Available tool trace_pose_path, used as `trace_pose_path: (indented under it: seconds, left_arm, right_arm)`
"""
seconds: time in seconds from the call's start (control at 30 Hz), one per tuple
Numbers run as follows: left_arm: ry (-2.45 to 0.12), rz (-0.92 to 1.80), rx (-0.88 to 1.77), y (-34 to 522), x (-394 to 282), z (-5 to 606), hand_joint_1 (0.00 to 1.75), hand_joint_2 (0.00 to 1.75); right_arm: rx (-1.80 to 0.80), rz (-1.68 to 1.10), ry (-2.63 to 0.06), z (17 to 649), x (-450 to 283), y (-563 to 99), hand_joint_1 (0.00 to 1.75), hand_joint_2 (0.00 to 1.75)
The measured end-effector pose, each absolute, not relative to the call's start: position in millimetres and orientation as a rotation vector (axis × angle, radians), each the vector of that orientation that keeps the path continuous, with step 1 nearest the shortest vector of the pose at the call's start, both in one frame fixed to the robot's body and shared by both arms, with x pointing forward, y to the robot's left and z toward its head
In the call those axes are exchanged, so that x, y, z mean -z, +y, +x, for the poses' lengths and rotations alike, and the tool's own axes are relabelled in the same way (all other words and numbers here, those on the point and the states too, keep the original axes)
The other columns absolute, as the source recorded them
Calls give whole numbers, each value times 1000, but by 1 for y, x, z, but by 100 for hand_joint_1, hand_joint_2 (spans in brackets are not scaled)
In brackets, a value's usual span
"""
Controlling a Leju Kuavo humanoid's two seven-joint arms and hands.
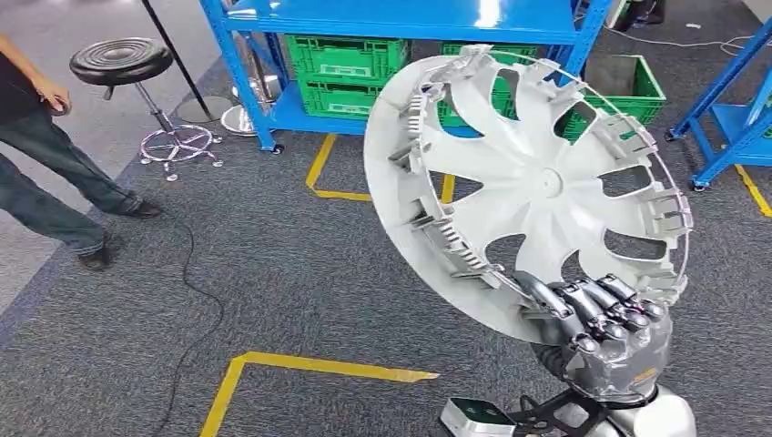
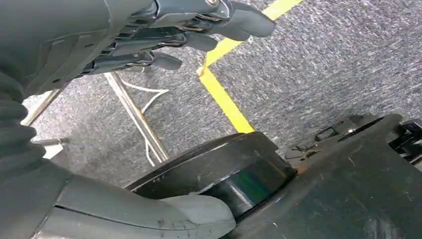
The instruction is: Take the parts from the cabinet and place them on the table.
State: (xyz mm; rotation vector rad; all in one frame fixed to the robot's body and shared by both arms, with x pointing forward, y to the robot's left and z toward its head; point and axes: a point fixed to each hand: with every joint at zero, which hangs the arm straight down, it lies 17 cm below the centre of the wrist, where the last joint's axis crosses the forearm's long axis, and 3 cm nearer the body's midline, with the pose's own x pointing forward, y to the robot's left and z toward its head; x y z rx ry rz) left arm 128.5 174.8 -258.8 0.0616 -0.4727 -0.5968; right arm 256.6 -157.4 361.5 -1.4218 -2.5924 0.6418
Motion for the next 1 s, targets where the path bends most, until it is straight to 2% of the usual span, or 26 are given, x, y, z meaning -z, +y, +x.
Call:
trace_pose_path:
  seconds: [1.0]
  left_arm:
    - [-460, 53, 575, 174, 259, 127, 0, 175]
  right_arm:
    - [-630, -1408, -2599, 257, -362, -157, 175, 175]
